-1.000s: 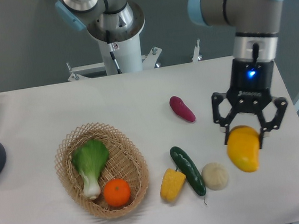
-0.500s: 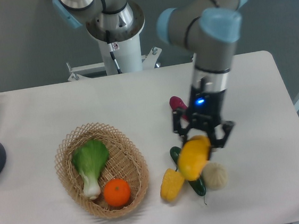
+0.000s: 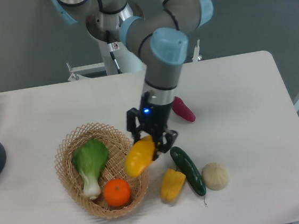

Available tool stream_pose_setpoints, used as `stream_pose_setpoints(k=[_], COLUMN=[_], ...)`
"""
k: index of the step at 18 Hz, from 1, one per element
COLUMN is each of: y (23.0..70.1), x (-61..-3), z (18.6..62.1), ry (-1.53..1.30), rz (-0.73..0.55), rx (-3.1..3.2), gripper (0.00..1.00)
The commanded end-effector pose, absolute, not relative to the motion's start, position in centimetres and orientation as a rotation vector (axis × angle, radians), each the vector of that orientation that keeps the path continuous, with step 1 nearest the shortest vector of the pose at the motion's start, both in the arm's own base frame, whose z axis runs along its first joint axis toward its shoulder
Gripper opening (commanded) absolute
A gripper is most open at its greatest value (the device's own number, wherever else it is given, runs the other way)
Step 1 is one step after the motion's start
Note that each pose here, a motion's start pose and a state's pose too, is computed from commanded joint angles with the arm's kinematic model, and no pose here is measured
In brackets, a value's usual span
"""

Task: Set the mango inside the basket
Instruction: 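Carry the held yellow mango over to the wicker basket, then lower the mango into the basket beside the bok choy and release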

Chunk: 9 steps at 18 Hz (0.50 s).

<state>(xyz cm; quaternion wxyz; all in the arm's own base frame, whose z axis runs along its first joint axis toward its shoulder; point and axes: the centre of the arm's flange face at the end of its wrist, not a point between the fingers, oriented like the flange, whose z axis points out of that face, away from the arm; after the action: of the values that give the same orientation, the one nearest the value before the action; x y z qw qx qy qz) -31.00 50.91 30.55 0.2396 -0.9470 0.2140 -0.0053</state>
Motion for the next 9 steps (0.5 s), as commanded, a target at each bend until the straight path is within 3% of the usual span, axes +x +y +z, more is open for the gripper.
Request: stream_pose_setpoints(k=[9], y=[54.0], x=[-25.8], z=[26.9], ry=[0.762], rz=[-0.113], rx=[-2.58], gripper=[0.4])
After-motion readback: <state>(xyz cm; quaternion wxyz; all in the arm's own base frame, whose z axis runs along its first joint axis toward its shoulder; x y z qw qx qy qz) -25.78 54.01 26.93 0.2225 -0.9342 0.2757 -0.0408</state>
